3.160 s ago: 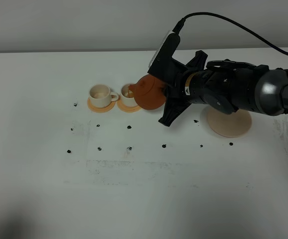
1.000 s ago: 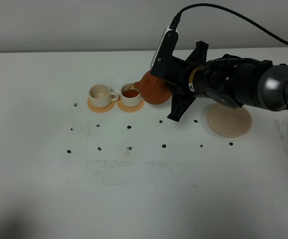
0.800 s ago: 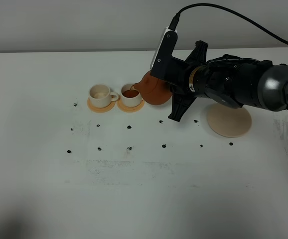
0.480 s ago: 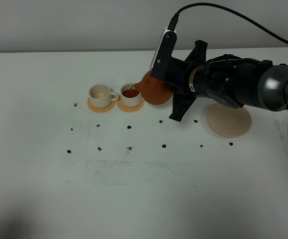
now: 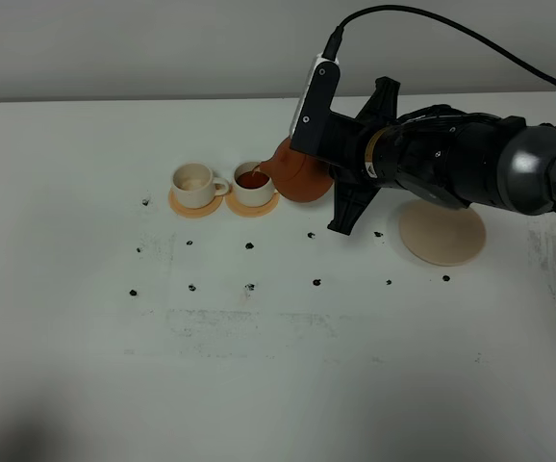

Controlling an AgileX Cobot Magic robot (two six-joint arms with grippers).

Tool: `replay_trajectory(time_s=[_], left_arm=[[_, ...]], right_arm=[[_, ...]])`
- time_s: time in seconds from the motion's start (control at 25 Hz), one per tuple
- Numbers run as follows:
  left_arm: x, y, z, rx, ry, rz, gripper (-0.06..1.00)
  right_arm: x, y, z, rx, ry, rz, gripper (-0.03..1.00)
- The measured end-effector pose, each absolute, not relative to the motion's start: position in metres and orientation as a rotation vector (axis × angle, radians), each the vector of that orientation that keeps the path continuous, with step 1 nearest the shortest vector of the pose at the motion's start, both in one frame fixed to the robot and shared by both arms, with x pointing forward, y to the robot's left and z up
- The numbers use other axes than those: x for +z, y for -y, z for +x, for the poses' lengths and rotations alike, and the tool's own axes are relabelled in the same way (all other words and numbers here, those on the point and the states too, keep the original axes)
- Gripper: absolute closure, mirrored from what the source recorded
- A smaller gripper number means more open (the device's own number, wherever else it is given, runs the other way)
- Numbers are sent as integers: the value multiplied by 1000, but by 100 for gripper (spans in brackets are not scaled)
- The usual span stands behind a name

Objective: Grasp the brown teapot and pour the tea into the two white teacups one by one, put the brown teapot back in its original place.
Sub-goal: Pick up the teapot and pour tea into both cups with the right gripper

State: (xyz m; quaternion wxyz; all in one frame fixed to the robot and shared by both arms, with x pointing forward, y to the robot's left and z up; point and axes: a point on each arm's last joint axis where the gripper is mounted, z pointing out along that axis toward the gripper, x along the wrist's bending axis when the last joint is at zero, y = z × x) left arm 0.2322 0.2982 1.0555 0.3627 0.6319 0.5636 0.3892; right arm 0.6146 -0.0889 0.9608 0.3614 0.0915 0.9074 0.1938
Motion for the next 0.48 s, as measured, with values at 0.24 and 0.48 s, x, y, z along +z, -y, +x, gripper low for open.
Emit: replay_trajectory(time_s=[0.24, 0.48], left_arm=[[1056, -298, 232, 1002, -1451, 1627, 73], [1056, -298, 232, 1002, -1451, 1627, 73]], right_arm=[[961, 88, 615, 506, -2329, 218, 88], [962, 88, 615, 501, -2324, 193, 88]])
